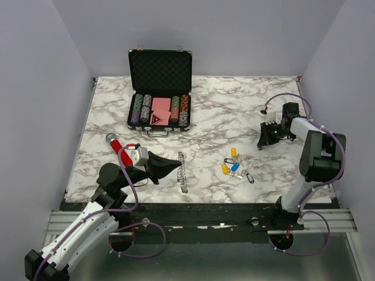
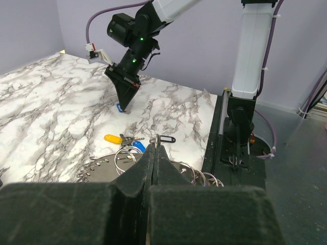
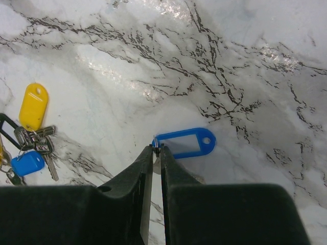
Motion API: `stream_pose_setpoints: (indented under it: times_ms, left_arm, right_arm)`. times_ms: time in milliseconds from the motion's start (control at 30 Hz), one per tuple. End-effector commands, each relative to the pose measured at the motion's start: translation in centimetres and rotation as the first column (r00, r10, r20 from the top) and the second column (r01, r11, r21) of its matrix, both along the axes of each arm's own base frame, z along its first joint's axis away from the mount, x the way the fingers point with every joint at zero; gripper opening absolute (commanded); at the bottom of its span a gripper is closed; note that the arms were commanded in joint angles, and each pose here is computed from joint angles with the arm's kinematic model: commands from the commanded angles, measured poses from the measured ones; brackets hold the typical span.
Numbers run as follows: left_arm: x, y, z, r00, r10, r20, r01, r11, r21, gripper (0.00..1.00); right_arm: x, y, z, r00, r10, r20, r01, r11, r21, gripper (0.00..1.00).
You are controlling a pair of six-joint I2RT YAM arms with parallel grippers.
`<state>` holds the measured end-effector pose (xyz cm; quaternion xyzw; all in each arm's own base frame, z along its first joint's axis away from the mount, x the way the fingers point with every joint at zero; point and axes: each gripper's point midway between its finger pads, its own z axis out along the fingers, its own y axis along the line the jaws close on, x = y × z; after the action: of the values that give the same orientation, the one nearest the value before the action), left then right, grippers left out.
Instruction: Put the keys on the keyring
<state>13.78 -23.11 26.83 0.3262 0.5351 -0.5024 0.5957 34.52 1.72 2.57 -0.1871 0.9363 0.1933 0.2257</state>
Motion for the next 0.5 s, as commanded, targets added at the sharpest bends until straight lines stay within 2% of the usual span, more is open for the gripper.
stream_pose_setpoints:
  times_ms: [0,467]
  left_arm:
    - [0.17,0.21,0.80,0.999,0.021,0.039,-0.020,1.000,-0.022,0.00]
    - [0.16,0.20,0.81,0.999,0.021,0.040,-0.020,1.000,-0.022,0.00]
  right_arm:
    - [0.05,0.45,-0.12,1.000,0.020,-0.014,-0.020,1.000,0.013,0.19]
    - [-0.12,0.54,-0.29,0.999,0.028,-0.022,-0.028,1.000,0.008,0.18]
